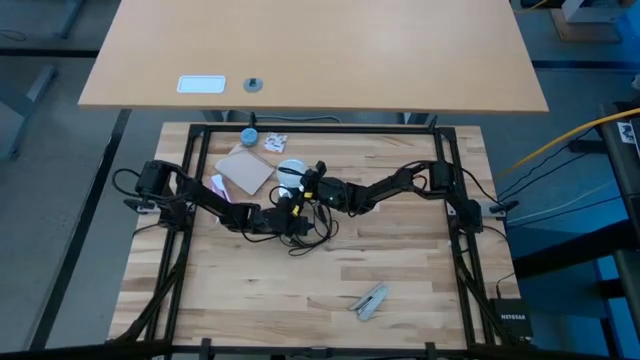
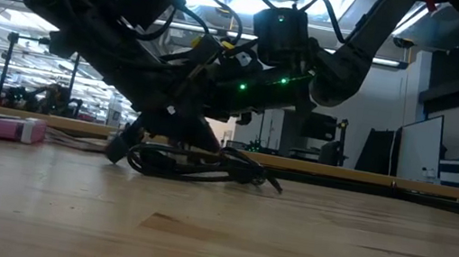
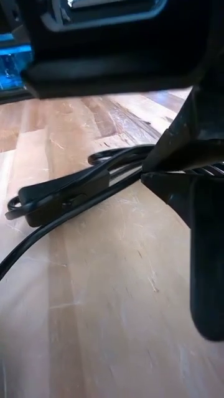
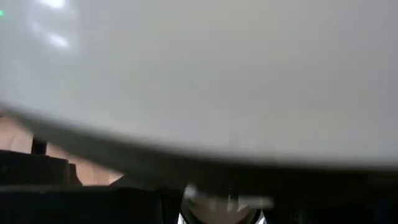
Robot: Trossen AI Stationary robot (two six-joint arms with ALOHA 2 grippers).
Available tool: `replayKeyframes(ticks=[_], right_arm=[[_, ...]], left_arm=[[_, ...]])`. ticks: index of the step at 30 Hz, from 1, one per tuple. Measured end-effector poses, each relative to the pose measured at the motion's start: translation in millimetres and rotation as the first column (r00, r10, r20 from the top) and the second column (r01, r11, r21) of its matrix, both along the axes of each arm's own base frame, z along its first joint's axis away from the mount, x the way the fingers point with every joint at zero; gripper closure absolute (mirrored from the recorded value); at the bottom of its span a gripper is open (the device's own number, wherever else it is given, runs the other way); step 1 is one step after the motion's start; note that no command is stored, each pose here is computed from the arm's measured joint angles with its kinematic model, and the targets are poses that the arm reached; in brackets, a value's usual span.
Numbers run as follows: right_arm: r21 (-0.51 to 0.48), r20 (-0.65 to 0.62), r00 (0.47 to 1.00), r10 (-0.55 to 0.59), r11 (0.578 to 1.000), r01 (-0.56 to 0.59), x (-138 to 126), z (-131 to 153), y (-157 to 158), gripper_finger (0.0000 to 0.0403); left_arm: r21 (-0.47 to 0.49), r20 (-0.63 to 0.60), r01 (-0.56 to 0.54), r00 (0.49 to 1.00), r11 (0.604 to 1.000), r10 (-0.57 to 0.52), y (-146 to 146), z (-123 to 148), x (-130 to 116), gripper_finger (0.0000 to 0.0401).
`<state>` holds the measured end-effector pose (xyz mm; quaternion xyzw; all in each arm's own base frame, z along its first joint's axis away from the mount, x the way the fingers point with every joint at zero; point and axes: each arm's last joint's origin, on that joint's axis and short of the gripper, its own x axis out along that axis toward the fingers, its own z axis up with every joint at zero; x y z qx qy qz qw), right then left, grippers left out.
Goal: Screw lightbulb
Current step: Remove the lightbulb from the lamp
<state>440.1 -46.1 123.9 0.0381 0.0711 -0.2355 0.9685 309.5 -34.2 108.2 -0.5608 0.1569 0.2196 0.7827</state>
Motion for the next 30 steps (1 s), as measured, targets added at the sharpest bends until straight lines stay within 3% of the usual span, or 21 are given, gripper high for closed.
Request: replayKeyframes(ticks=[10,18,30], right_arm=[[0.003,-0.007,1.000,0.029,1.000,-0.029,1,0,2,0.0237],[-0.005,-0.033,0.998,0.061,0.998,-0.061,1,-2,4,0.0237],[0.061,-0.045,0.993,0.106,0.993,-0.103,0,-5,4,0.0237]], left_arm=[[-0.035,0.010,0.101,0.995,0.994,-0.100,-9,9,-3,0.0340],[-0.152,0.058,0.094,0.995,0.984,-0.086,-26,12,-4,0.0272],[-0.088,0.156,0.021,0.988,0.996,-0.007,-39,21,-4,0.0314]])
